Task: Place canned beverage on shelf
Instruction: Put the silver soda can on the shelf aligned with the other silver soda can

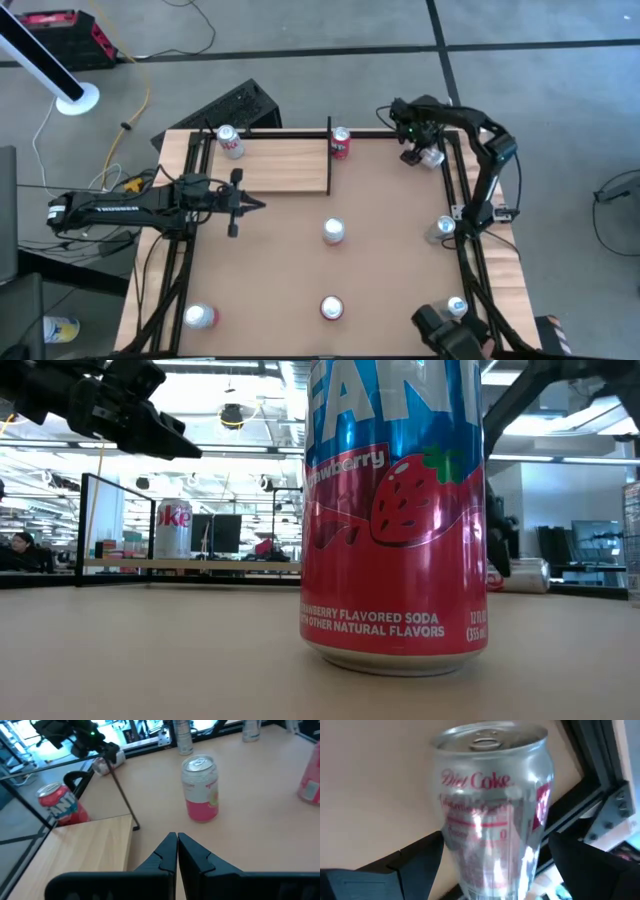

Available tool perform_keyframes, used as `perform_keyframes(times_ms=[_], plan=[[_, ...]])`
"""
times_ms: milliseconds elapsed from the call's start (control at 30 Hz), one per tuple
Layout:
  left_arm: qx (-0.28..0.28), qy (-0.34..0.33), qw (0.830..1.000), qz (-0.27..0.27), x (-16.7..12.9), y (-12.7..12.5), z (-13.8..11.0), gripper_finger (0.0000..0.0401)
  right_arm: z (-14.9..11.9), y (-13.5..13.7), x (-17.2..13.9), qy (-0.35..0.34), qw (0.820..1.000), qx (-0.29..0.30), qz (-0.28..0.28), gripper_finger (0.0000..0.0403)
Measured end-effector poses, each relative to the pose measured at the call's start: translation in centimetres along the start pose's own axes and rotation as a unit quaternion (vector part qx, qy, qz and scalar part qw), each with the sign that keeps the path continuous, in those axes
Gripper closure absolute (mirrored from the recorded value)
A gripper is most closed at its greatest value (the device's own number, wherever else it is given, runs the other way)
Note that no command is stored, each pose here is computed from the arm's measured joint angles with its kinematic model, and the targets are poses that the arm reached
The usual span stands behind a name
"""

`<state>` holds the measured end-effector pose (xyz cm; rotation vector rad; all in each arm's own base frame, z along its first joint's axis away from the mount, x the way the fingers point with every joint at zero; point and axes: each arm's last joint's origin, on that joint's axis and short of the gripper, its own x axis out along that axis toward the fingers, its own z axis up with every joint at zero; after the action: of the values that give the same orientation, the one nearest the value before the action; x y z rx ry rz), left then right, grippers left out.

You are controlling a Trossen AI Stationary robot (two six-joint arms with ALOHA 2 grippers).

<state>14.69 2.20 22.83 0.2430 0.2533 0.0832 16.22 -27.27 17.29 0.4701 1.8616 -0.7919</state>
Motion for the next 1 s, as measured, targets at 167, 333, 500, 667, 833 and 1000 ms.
perform_keyframes(times_ms=[167, 333, 500, 667, 833, 1000], plan=[[-0.001, 0.001, 1.0, 0.002, 0.0, 0.0, 0.0, 0.0401, 0.6, 0.0, 1.5, 0.021, 0.999, -0.013, 0.03, 0.002], [-0.004, -0.001, 1.0, 0.002, 0.0, 0.0, 0.0, 0.0401, 0.8, 0.4, 1.8, 0.029, 0.999, -0.023, 0.025, 0.0054], [-0.011, -0.002, 1.0, 0.002, 0.0, 0.0, 0.0, 0.0401, 0.8, 0.9, 1.2, 0.019, 0.999, -0.032, 0.018, 0.0078], [-0.011, -0.004, 1.0, 0.003, 0.0, 0.0, 0.1, 0.0401, 0.1, 1.4, -0.9, -0.014, 0.999, -0.047, 0.008, 0.0078], [-0.011, -0.004, 1.0, 0.003, 0.0, 0.0, 0.1, 0.0401, -1.5, 1.4, -3.9, -0.073, 0.996, -0.04, -0.007, 0.0078], [-0.013, -0.004, 1.0, 0.003, 0.0, 0.0, 0.1, 0.0401, -4.2, 1.9, -7.8, -0.151, 0.988, -0.033, -0.022, 0.0078]])
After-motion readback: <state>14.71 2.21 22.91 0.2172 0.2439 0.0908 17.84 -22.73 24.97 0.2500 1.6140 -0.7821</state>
